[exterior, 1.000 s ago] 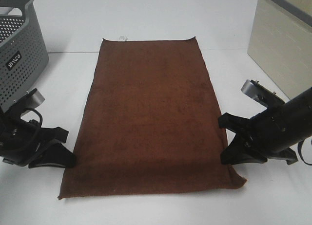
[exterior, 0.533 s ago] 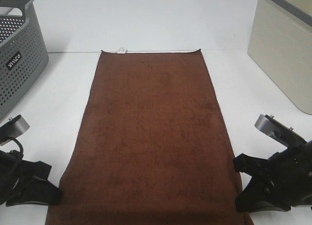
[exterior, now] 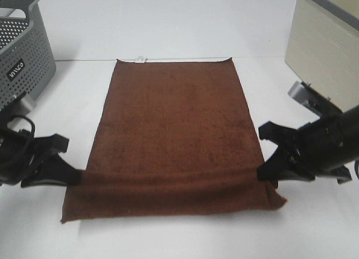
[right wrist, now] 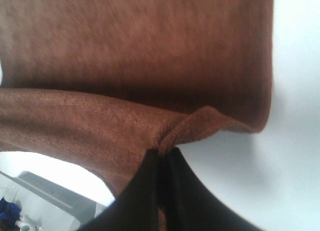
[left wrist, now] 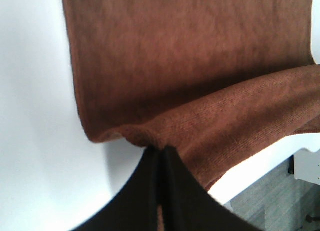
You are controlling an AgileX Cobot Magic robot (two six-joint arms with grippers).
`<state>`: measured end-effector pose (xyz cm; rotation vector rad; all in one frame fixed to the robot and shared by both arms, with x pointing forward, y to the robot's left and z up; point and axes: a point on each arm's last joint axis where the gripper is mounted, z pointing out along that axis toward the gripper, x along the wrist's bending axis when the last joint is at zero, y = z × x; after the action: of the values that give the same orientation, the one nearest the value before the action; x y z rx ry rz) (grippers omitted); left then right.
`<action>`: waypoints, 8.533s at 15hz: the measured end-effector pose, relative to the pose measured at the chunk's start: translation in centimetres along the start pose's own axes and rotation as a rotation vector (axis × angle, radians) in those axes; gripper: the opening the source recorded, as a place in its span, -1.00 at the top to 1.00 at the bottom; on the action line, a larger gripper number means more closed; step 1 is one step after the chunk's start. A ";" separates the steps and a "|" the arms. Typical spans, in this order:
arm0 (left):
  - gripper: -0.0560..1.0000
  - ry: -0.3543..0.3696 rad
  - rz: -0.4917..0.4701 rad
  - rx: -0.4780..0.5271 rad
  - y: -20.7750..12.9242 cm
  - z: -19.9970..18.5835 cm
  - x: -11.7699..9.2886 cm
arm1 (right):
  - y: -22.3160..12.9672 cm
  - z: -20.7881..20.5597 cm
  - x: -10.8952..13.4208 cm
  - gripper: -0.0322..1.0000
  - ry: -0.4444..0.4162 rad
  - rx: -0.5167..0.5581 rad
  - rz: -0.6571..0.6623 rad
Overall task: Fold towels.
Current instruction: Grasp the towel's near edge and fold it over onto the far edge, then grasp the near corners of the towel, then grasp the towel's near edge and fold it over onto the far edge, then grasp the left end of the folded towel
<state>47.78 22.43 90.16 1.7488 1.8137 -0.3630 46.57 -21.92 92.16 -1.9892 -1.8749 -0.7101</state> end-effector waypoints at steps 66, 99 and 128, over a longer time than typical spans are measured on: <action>-0.43 0.120 -0.082 0.017 20.9 9.8 -0.5 | 23.4 5.4 -2.4 -0.47 -0.071 0.178 -0.050; 0.88 0.299 0.013 -0.018 16.1 1.3 -3.7 | 17.4 2.1 2.3 0.94 -0.102 0.087 -0.096; 0.46 0.299 -0.014 -0.182 21.3 9.4 0.4 | 24.3 5.2 1.3 -0.84 -0.175 -0.011 -0.172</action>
<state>70.63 19.51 86.73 1.7339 1.9950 0.0633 71.35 -20.25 91.15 -1.9705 -2.1688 -0.6090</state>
